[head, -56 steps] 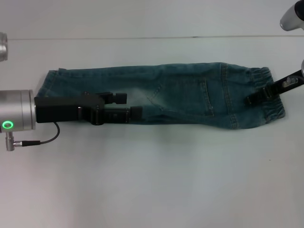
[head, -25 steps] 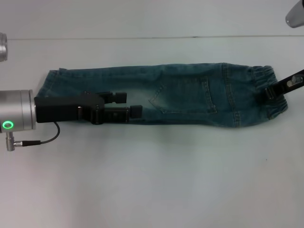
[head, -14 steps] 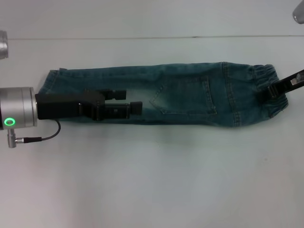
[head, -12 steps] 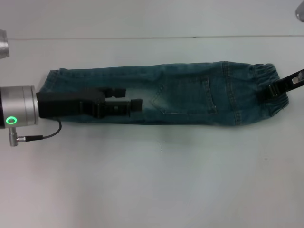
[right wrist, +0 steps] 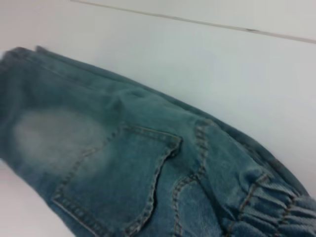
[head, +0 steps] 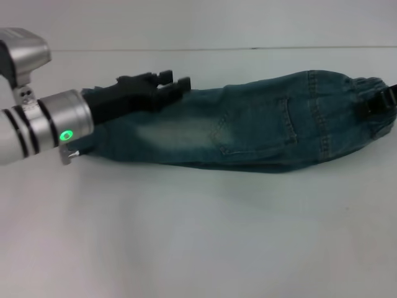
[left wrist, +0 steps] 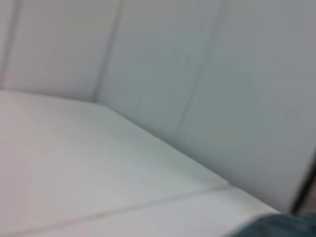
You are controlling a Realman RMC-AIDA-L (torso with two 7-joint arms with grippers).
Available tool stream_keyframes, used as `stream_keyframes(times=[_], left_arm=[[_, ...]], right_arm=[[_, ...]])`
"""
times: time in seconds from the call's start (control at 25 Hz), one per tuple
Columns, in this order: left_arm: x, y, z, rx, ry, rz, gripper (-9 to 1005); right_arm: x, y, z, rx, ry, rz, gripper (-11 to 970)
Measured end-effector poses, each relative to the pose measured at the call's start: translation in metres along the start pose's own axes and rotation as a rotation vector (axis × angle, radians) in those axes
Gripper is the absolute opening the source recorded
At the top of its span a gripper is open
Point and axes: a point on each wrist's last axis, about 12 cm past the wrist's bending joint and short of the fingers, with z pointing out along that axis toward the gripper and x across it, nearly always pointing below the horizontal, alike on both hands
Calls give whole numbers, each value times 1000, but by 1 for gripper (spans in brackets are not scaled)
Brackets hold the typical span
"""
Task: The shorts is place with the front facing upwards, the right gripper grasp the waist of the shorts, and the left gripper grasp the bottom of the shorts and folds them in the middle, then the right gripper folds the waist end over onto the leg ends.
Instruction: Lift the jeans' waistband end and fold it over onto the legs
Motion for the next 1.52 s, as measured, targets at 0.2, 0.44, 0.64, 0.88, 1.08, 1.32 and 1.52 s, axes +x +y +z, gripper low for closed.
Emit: stream_keyframes(times=[0.2, 0.44, 0.64, 0.88, 1.08, 1.32, 1.52], left_arm=[[4, 0, 29, -83, -22, 68, 455], [15, -6, 55, -149, 5, 171, 322], [29, -10, 67, -220, 37, 299, 122], [39, -20, 76, -218, 75, 394, -5], [42, -27, 81, -197, 90, 385, 0], [49, -31, 82, -185, 100, 360, 0], [53, -38, 85, -161, 108, 342, 1]], right_arm=[[-2, -2, -15, -33, 3, 10, 71], [-4, -2, -30, -74, -3, 21, 71], [-12, 0, -43, -120, -35, 16, 70], [-27, 12, -54, -197, -73, -18, 67], [-38, 22, -60, -251, -107, -42, 67], [-47, 28, -69, -299, -152, -55, 67], [-50, 30, -74, -326, -177, -59, 68]])
